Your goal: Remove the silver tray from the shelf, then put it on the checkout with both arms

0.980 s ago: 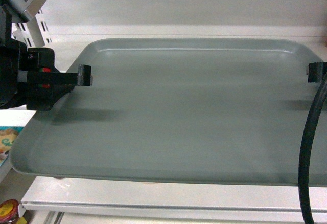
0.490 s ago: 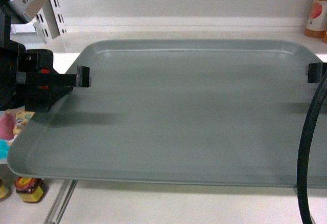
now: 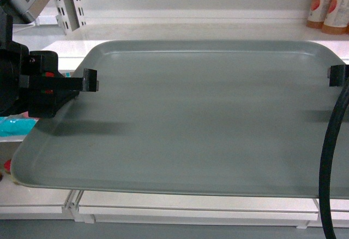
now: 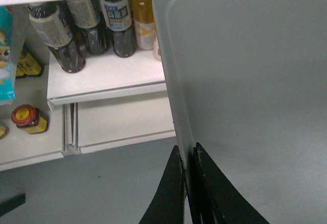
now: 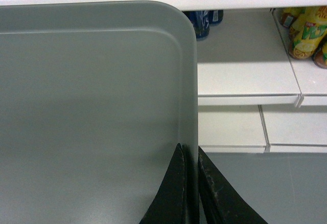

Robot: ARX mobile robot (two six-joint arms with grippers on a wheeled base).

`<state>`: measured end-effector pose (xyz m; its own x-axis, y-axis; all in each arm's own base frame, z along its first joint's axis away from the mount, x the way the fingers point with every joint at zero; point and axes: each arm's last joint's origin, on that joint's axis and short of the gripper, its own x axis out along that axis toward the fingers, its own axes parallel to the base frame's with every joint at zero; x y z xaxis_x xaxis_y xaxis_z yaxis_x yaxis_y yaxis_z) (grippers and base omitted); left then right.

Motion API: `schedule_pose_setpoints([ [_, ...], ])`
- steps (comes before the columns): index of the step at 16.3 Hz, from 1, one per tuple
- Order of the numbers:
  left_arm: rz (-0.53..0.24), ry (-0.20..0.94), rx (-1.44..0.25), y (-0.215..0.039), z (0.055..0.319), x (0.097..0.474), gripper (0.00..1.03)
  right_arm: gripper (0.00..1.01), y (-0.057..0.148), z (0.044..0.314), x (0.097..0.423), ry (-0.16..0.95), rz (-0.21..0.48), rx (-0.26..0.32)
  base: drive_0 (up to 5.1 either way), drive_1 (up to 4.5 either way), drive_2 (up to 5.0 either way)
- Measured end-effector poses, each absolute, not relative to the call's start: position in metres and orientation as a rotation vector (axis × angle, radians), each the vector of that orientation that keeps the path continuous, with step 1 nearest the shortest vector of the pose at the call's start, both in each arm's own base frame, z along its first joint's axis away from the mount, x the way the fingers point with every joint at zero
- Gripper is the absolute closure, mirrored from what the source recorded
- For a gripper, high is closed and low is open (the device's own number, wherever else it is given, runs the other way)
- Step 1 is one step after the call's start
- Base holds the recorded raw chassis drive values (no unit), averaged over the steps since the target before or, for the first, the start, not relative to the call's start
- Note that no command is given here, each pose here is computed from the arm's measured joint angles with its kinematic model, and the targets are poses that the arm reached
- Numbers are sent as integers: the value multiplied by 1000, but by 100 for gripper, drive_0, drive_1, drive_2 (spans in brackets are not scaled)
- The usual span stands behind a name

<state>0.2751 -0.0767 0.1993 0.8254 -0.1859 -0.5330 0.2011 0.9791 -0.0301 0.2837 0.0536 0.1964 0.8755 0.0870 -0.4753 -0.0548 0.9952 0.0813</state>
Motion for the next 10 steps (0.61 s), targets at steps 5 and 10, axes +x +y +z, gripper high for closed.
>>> schedule_pose_setpoints([
  [5, -205, 563, 30, -77, 199, 275, 100, 98, 54, 197, 284, 495, 74, 66, 2, -406, 411],
  [10, -204, 571, 31, -76, 199, 275, 100, 98, 54, 196, 284, 499, 77, 65, -6, -414, 402],
])
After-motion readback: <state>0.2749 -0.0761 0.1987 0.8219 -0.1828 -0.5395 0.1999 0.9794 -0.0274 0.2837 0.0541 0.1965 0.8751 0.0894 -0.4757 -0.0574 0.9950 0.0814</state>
